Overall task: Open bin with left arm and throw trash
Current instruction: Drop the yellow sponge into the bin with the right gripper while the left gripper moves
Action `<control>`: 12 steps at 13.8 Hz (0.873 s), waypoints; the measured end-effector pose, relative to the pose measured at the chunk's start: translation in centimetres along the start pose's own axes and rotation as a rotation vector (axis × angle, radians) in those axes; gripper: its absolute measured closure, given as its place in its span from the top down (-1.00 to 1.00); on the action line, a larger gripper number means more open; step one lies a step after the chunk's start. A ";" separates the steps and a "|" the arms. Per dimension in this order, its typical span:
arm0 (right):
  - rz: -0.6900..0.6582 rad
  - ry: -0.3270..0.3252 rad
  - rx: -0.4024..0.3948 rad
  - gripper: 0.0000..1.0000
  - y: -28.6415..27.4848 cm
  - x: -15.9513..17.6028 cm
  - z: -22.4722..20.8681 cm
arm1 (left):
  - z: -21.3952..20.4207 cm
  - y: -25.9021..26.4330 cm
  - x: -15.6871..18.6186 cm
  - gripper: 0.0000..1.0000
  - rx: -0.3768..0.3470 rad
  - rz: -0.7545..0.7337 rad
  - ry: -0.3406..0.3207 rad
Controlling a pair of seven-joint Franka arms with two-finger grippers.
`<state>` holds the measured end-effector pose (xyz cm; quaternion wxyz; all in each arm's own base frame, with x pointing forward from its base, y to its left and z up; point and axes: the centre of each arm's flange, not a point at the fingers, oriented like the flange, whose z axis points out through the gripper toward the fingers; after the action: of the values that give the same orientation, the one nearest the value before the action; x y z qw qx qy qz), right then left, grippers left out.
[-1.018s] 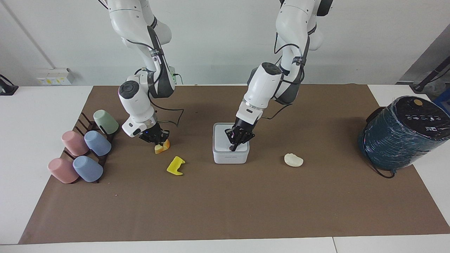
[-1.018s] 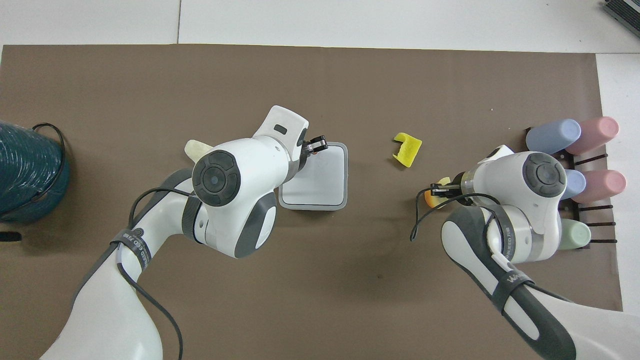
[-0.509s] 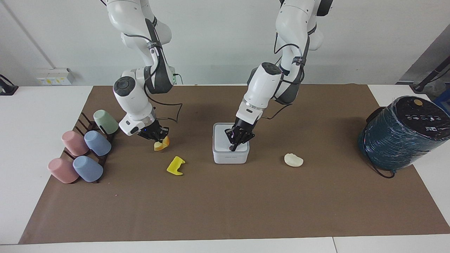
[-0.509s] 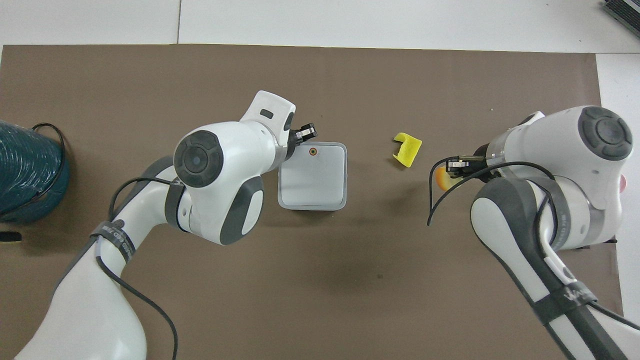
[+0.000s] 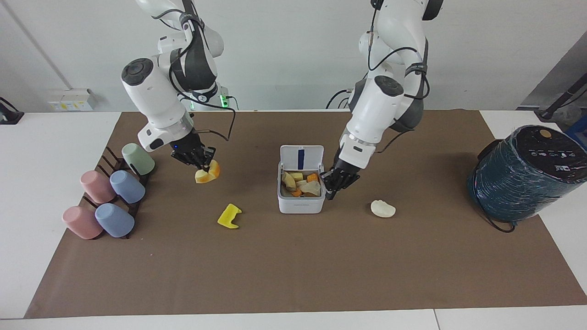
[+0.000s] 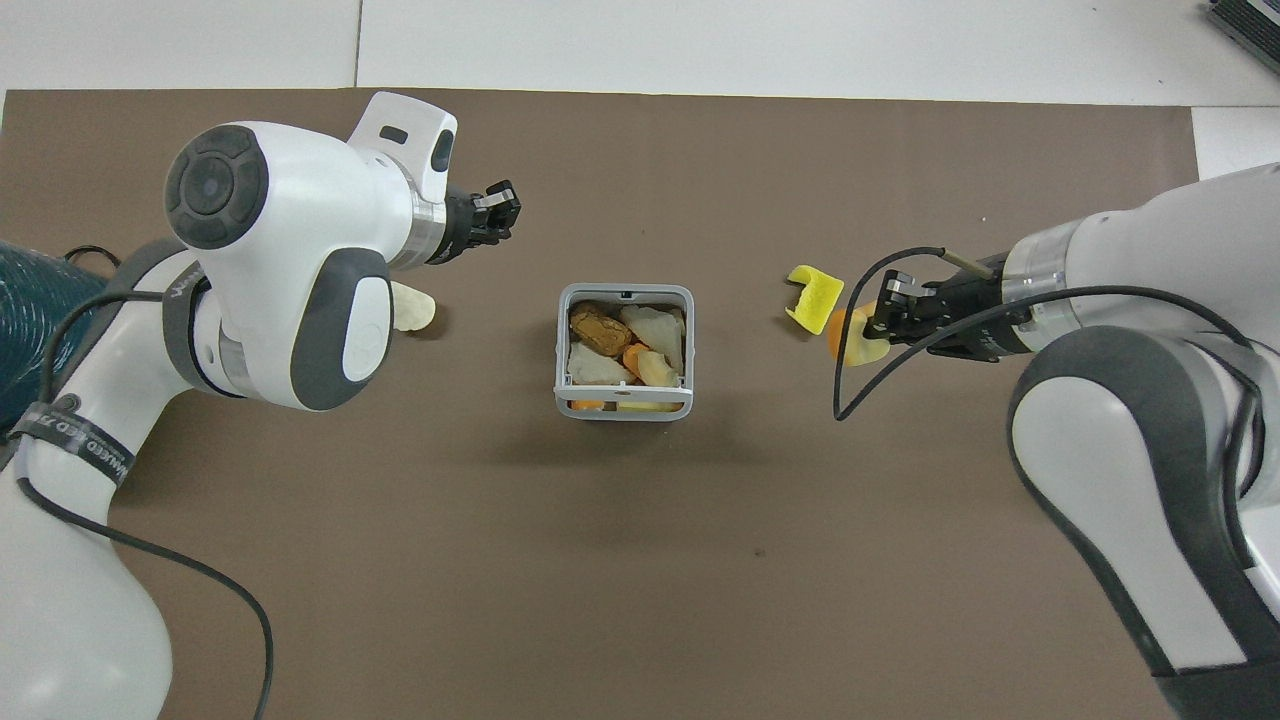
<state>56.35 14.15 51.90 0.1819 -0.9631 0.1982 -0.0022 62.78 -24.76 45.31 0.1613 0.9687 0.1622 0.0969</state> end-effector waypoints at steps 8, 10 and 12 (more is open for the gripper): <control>0.045 -0.046 0.159 -0.79 -10.7 -1.6 10.8 | 2.8 -10.2 3.2 0.95 0.096 0.148 -0.029; 0.032 -0.066 0.142 -0.79 -11.7 -2.2 13.8 | 4.6 -11.6 2.7 1.00 0.105 0.179 -0.012; 0.018 -0.082 0.124 -0.82 -12.4 -3.3 16.6 | 6.7 -13.2 2.5 1.00 0.110 0.194 0.011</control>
<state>59.31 31.78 41.00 0.2494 -0.9475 0.1985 0.0265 63.02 -14.00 34.86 0.0969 0.9866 0.0735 0.1083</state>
